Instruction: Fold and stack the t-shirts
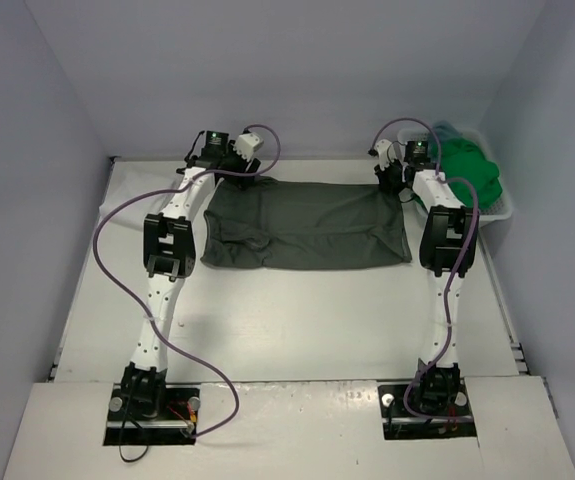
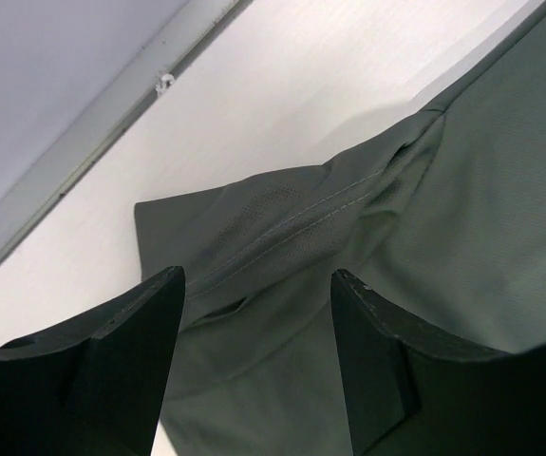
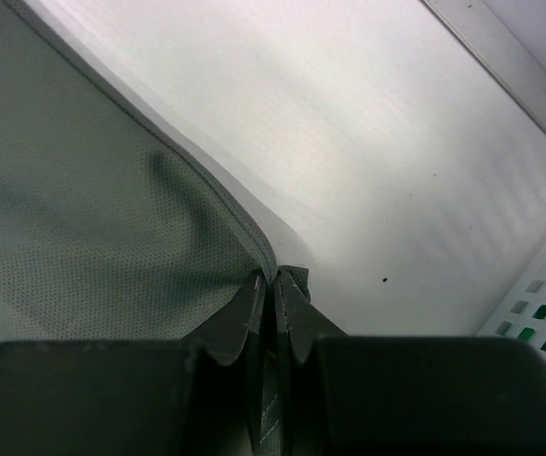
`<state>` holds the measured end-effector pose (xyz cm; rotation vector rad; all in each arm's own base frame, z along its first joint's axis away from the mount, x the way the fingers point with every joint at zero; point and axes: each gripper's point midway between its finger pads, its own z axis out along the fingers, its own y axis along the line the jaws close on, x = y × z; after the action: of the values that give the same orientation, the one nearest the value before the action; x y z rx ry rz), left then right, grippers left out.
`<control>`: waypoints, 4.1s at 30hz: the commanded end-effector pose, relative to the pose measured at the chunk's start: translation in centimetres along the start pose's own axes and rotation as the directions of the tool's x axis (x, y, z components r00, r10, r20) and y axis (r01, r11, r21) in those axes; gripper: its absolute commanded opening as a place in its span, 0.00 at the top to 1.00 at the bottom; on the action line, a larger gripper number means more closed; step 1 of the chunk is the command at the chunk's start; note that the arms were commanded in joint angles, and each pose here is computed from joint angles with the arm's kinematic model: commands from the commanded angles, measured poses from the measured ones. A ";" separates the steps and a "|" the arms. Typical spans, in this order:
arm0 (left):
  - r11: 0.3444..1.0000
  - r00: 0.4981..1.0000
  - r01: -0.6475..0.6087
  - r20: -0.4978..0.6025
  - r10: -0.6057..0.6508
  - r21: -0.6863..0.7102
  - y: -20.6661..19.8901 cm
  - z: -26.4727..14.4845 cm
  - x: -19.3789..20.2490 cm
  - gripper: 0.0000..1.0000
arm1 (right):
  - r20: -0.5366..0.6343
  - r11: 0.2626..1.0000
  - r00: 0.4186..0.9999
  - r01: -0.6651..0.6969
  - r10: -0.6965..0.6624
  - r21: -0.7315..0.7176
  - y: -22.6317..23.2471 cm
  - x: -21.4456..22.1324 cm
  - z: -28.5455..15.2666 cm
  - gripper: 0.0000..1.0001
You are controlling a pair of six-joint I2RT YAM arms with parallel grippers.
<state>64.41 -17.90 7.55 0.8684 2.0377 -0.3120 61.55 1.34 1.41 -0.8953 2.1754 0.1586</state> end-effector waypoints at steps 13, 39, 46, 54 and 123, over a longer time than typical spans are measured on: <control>0.998 0.990 -0.034 0.132 0.042 -0.062 2.1 -1.1 -4.8 0.53 | -0.094 0.991 0.992 -0.095 0.086 -0.095 3.2 2.4 -1.7 1.00; 0.990 0.992 -0.001 0.124 0.019 -0.143 2.9 -5.0 -7.0 0.84 | -0.082 0.991 0.992 -0.100 0.093 -0.084 4.0 2.1 -2.9 1.00; 0.986 0.989 0.002 0.144 0.022 -0.165 3.0 -6.4 -7.8 0.84 | -0.070 0.994 0.993 -0.093 0.090 -0.052 4.1 1.4 -3.5 1.00; 0.986 0.985 0.010 0.173 0.019 -0.167 2.8 -7.5 -9.0 0.85 | -0.062 0.997 0.995 -0.074 0.073 -0.018 4.9 1.2 -3.5 1.00; 0.976 0.984 0.045 0.175 -0.007 -0.212 2.6 -5.1 -8.3 1.00 | -0.039 0.997 0.997 -0.070 0.069 -0.025 6.4 0.4 -4.6 1.00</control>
<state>64.68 -16.88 5.33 0.7270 2.1105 -0.2127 55.61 3.96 1.44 -0.8695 2.2161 0.2180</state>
